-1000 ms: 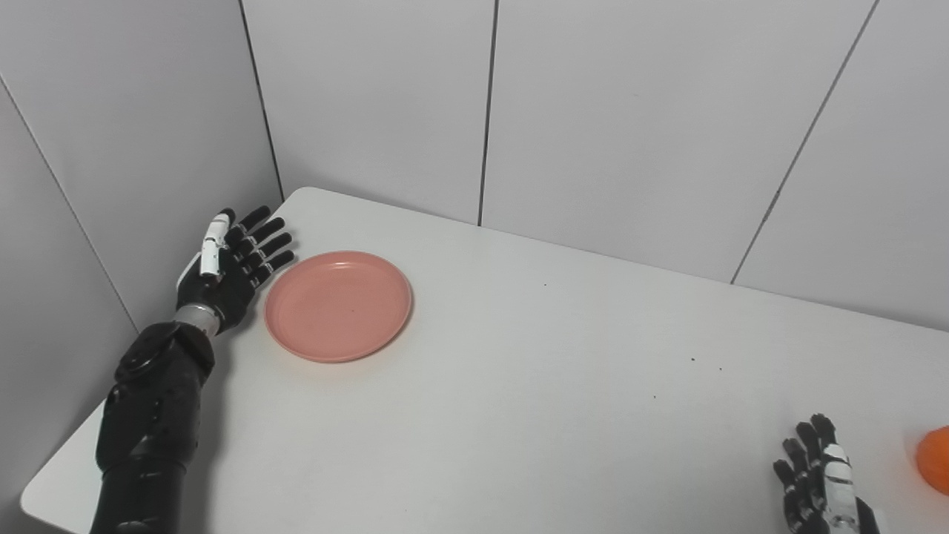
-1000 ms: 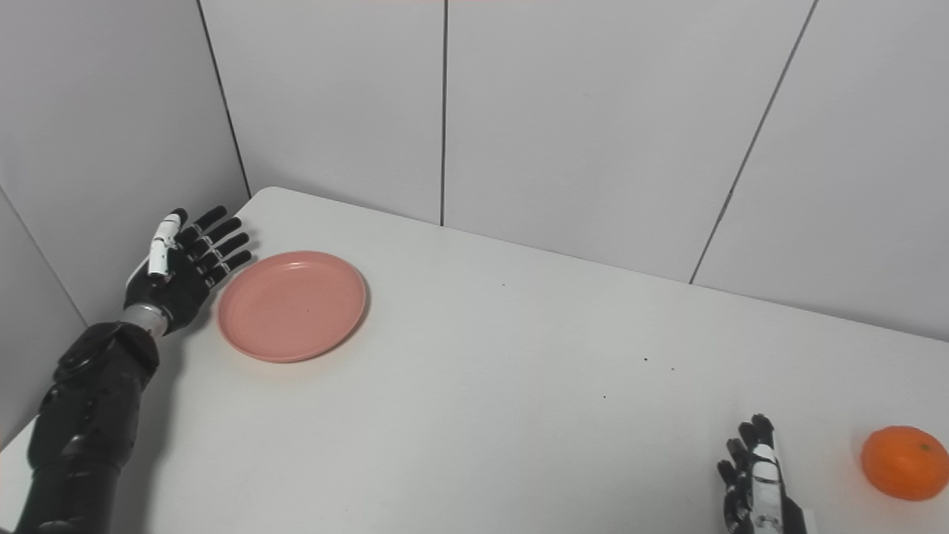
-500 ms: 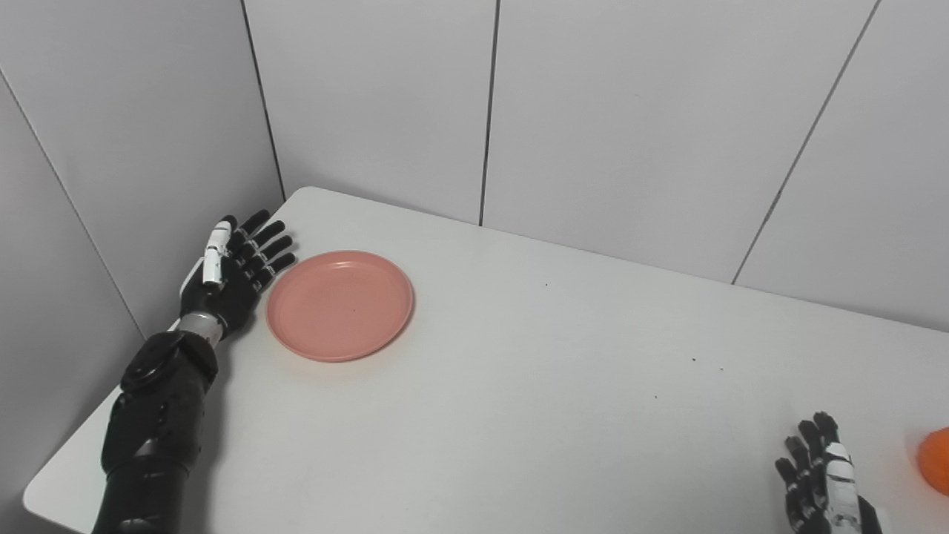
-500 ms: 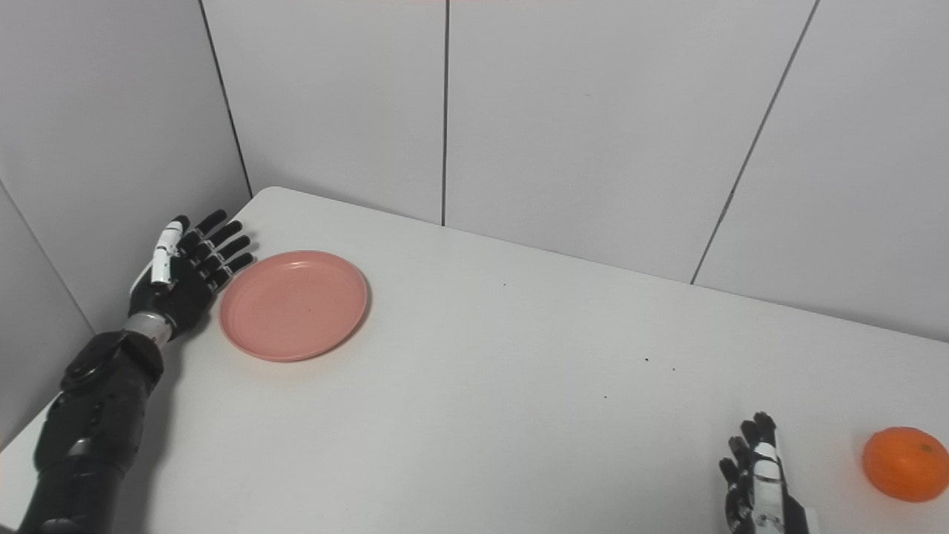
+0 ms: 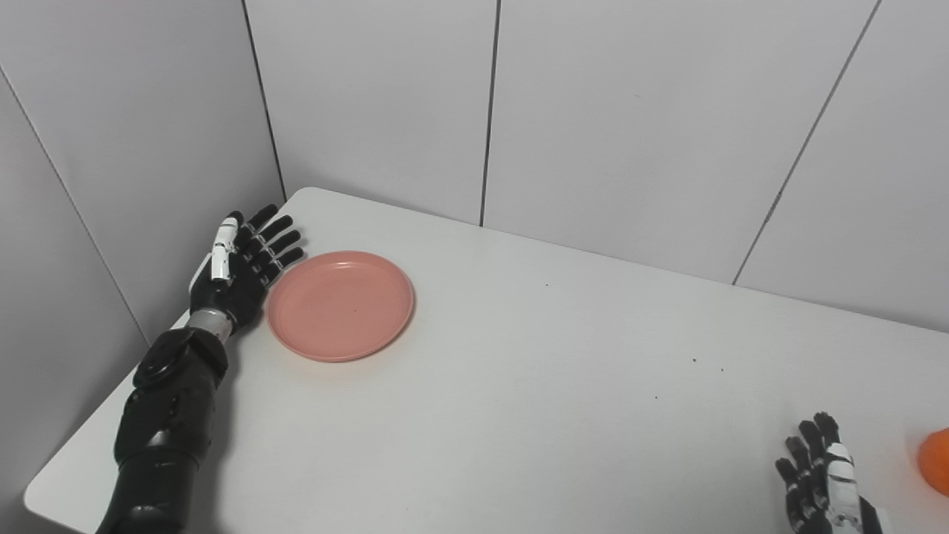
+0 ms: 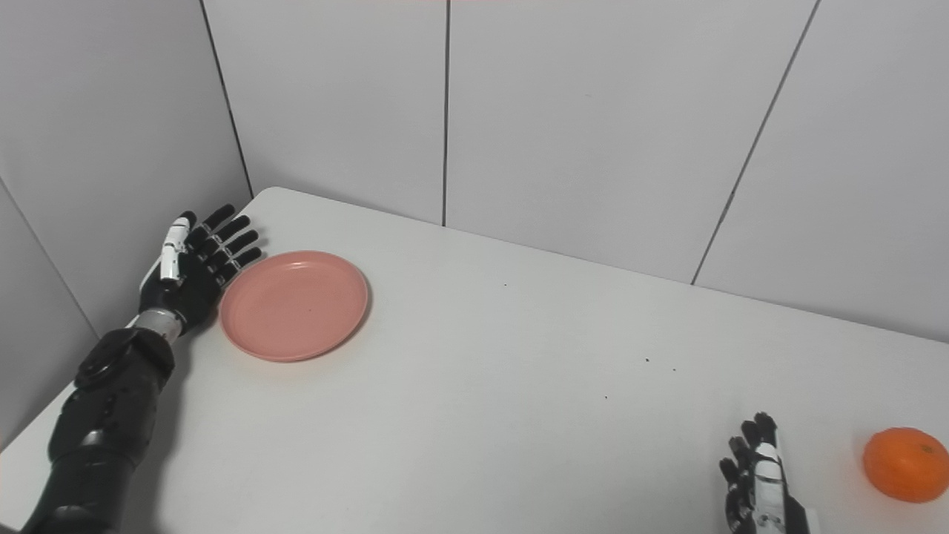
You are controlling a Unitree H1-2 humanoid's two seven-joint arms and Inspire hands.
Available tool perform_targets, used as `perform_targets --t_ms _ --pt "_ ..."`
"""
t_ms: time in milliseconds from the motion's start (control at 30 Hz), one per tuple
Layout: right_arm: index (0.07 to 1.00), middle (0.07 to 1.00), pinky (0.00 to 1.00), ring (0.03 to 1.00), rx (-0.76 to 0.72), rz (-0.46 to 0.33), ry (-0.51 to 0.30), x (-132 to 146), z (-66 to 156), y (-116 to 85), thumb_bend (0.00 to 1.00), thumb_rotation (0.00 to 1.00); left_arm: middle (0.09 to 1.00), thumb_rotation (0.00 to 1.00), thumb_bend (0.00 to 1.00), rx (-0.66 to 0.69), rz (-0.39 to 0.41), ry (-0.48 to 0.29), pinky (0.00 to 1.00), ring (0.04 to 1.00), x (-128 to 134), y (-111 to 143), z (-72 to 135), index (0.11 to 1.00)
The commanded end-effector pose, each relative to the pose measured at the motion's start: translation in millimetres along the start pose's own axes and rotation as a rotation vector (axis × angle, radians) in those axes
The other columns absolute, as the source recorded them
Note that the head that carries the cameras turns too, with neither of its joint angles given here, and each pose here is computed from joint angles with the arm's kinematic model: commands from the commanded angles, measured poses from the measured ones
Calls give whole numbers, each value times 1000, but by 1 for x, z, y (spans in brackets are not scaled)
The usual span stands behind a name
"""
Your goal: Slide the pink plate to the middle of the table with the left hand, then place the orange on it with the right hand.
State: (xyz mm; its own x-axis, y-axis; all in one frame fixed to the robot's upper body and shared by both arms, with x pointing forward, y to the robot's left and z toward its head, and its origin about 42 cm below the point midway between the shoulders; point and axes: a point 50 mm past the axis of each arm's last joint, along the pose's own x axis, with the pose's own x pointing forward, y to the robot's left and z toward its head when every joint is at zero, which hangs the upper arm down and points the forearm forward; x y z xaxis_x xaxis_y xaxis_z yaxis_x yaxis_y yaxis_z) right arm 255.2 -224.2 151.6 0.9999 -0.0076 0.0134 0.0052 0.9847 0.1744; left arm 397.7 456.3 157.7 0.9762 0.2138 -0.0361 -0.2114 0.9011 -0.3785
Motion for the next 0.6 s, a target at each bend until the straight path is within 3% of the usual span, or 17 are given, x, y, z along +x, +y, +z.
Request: perform_targets --t_ms 0,567 --pt "1000 1000 1000 1000 -5 16 -53 3 14 2 100 1000 805 1000 298 -3 -16 14 770 797 5 -3 -2 800" --pt "1000 1000 1000 1000 -3 13 -57 4 13 2 92 1000 775 1000 317 4 -62 18 723 762 4 -26 -4 780"
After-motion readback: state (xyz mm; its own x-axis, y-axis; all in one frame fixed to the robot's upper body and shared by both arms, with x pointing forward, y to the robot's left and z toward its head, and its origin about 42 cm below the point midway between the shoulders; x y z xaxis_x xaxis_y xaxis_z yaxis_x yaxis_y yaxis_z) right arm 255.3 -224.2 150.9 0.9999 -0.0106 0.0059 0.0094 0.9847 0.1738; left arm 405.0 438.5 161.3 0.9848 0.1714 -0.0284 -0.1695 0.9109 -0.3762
